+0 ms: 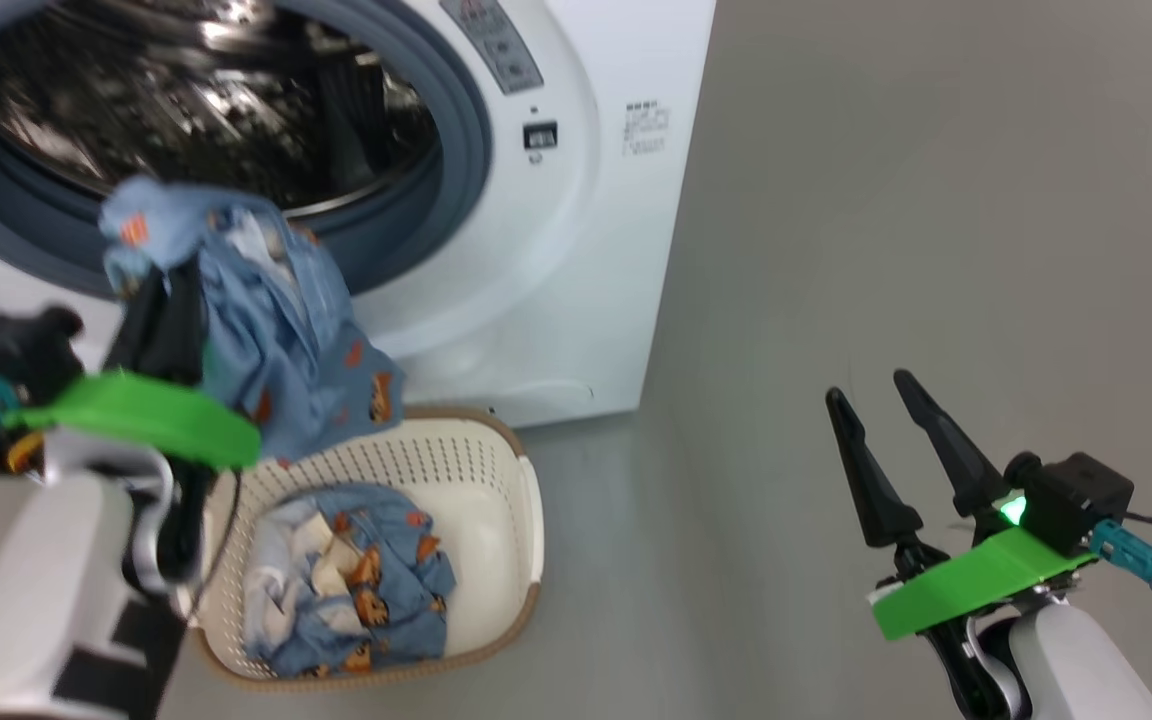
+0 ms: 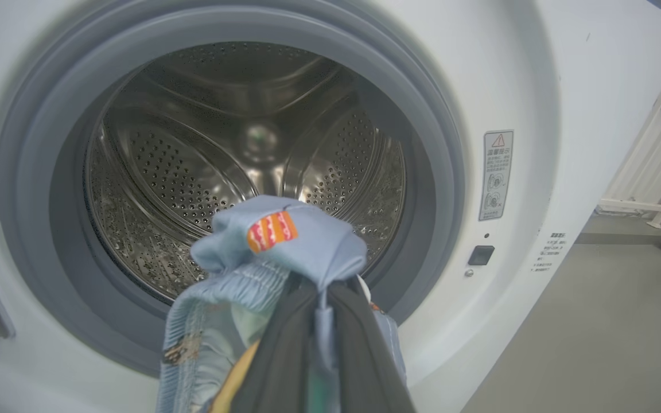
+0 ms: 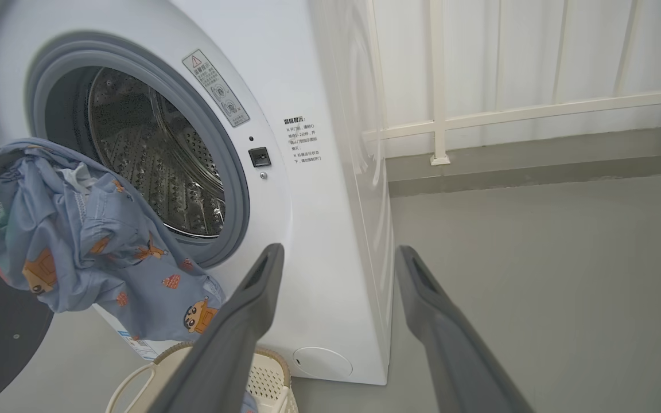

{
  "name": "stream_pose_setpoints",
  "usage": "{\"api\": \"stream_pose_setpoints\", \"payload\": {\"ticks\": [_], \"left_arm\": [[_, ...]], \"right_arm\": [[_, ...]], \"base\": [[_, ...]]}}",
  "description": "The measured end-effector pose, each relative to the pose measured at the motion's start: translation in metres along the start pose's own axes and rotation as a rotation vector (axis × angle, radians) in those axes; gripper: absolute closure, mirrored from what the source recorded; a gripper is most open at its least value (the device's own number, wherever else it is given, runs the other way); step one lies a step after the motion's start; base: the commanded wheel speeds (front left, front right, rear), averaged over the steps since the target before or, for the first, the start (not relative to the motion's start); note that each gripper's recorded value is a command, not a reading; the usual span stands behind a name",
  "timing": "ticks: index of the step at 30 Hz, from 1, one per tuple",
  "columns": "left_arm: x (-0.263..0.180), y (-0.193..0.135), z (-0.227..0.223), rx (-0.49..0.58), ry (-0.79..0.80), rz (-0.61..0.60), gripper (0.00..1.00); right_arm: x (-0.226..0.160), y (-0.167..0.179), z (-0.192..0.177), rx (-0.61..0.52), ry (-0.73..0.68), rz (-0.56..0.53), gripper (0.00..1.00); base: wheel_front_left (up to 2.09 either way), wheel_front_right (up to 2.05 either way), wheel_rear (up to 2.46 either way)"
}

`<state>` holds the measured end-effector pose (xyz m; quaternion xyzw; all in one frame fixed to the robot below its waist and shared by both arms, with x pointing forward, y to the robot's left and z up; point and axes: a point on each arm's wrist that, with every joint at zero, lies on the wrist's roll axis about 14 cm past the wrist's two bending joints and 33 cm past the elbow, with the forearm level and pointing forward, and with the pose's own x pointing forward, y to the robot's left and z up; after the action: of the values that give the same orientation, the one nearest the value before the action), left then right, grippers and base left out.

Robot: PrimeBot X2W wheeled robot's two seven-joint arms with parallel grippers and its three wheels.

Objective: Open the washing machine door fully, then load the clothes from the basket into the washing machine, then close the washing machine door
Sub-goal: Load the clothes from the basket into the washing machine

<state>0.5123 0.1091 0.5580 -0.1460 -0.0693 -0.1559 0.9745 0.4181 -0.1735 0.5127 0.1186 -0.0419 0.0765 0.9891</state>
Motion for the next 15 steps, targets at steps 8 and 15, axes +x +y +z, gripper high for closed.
{"api": "stream_pose_setpoints", "payload": {"ticks": [8, 15], "left_arm": [[0.064, 0.021, -0.025, -0.004, 0.039, 0.01, 1.0], [0.108, 0.045, -0.066, 0.004, 0.104, 0.031, 1.0]], "right_arm": [[0.019, -0.01, -0.027, 0.009, 0.05, -0.027, 0.0], [0.034, -0.016, -0.058, 0.019, 0.104, -0.048, 0.0]], "base": [[0.0, 0.0, 0.0], [0.0, 0.0, 0.0]]}}
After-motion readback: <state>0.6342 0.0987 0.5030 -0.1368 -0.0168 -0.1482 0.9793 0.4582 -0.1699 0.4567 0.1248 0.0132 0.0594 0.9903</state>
